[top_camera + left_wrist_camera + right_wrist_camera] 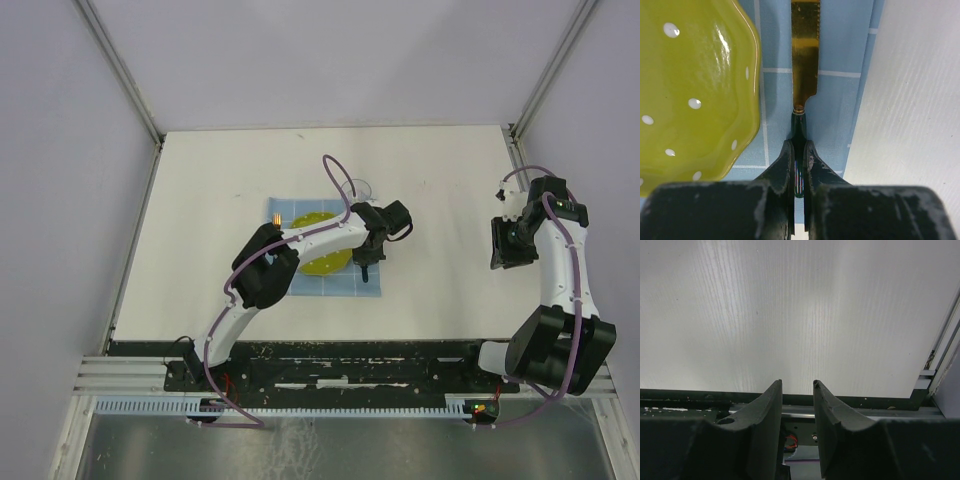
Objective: Set the dinner table for one person
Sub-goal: Place the knife on the napkin.
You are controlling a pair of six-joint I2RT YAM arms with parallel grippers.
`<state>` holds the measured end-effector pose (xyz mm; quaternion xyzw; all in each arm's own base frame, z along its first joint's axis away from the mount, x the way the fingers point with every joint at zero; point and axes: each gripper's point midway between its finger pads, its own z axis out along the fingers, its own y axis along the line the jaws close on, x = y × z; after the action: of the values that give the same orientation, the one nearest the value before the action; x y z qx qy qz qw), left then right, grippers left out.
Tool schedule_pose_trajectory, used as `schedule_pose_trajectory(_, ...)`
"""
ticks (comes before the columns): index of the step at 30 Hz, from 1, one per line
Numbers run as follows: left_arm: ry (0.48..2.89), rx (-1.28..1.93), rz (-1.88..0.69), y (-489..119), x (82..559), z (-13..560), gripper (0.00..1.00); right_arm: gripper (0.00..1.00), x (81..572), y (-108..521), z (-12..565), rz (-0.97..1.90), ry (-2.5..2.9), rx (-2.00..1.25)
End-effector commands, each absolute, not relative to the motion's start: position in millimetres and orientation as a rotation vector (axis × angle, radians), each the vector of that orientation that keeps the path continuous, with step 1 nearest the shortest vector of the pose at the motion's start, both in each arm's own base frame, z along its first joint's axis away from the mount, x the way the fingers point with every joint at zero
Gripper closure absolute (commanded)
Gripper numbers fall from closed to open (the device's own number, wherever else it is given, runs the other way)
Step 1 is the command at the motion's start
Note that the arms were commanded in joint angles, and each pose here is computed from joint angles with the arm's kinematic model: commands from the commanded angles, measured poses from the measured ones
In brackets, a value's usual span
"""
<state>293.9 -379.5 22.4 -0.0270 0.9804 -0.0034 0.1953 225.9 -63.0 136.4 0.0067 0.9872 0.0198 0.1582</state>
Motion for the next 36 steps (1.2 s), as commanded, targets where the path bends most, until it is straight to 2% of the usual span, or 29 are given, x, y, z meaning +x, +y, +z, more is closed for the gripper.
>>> schedule_pose_trajectory(1, 2.716, -0.085, -0.040, -387, 306, 24, 0.97, 0.61, 236, -64, 147, 0.056, 2.773, 0.030)
schedule_pose_trajectory(13, 2.737, -0.070, -0.048, -387, 302, 18, 0.97, 0.61, 236, -65, 148, 0.055, 2.776, 0.031)
schedule_pose_trajectory(16, 2.749, -0.048, -0.074, -390, 299, 18, 0.88, 0.61, 237, -65, 148, 0.050, 2.776, 0.028)
schedule_pose_trajectory(19, 2.755, -0.034, -0.103, -394, 298, 21, 0.70, 0.61, 238, -65, 148, 0.058, 2.776, 0.031)
schedule_pose_trajectory(24, 2.743, -0.021, -0.091, -390, 299, 24, 0.50, 0.61, 239, -65, 148, 0.064, 2.781, 0.029)
schedule_pose_trajectory(31, 2.731, 0.004, -0.083, -381, 295, 35, 0.45, 0.61, 241, -64, 149, 0.072, 2.776, 0.029)
schedule_pose_trajectory(36, 2.635, 0.059, -0.141, -380, 299, 83, 0.44, 0.61, 244, -62, 144, 0.094, 2.781, 0.029)
